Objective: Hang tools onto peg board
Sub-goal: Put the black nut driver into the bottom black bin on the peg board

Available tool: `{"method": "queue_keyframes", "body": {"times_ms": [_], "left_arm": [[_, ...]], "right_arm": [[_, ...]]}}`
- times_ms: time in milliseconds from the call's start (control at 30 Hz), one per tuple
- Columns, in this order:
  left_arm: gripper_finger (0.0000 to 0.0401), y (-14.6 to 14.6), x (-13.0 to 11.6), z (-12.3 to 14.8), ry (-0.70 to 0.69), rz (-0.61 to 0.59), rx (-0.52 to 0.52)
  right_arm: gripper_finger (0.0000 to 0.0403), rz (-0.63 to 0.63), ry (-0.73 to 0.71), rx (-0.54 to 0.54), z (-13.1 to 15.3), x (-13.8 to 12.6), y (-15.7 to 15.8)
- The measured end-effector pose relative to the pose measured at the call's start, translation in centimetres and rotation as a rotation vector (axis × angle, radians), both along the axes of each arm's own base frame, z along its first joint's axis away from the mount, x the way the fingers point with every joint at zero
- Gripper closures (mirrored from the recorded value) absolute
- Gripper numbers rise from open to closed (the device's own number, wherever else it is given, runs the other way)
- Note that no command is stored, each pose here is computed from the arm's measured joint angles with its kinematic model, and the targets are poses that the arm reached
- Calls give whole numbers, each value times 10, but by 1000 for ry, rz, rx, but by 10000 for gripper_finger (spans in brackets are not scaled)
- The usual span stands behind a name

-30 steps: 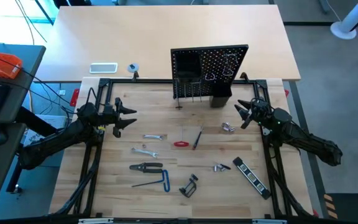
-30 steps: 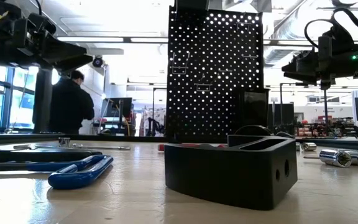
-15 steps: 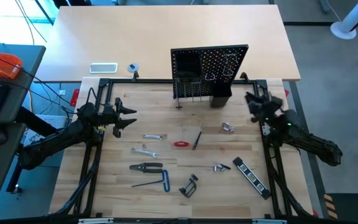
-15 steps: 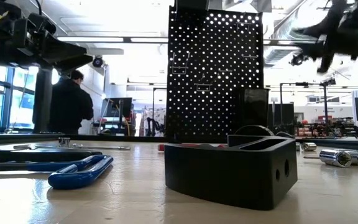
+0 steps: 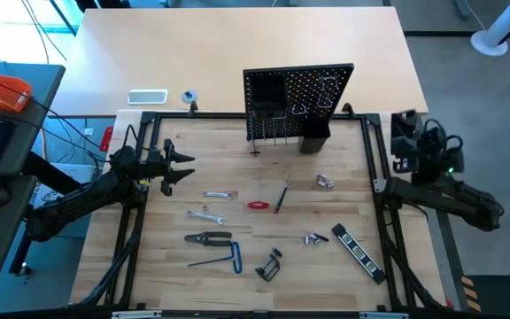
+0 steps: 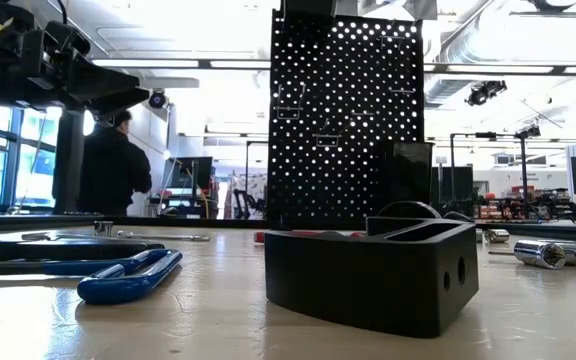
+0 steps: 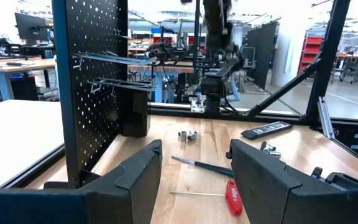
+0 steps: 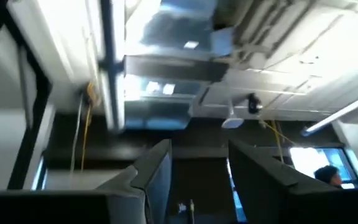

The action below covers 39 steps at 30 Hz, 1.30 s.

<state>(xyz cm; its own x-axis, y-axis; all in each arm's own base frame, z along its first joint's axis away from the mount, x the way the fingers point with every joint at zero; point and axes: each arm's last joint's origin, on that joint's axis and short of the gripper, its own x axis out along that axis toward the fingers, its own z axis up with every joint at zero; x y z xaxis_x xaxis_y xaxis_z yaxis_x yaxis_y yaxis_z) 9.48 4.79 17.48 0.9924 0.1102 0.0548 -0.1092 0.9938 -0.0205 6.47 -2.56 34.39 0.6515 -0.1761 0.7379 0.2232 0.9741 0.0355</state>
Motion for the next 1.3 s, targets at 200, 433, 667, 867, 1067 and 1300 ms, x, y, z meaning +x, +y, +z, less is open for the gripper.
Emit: {"method": "queue_keyframes", "body": {"times_ms": [200, 433, 667, 867, 1067, 1300], "left_arm": [[217, 0, 0, 0, 0, 0, 0], [217, 0, 0, 0, 0, 0, 0], [217, 0, 0, 0, 0, 0, 0], [217, 0, 0, 0, 2, 0, -2], [217, 0, 0, 0, 2, 0, -1], [217, 0, 0, 0, 2, 0, -1]], "right_arm": [[247, -20, 435, -65, 56, 43, -15], [247, -51, 1019, 30, 72, 94, -39], [247, -46, 1454, 206, 44, 116, -52], [247, -34, 1614, 338, 5, 121, -55], [247, 89, 1561, 367, -44, 134, -56], [247, 167, 1236, 303, -85, 151, -61]]}}
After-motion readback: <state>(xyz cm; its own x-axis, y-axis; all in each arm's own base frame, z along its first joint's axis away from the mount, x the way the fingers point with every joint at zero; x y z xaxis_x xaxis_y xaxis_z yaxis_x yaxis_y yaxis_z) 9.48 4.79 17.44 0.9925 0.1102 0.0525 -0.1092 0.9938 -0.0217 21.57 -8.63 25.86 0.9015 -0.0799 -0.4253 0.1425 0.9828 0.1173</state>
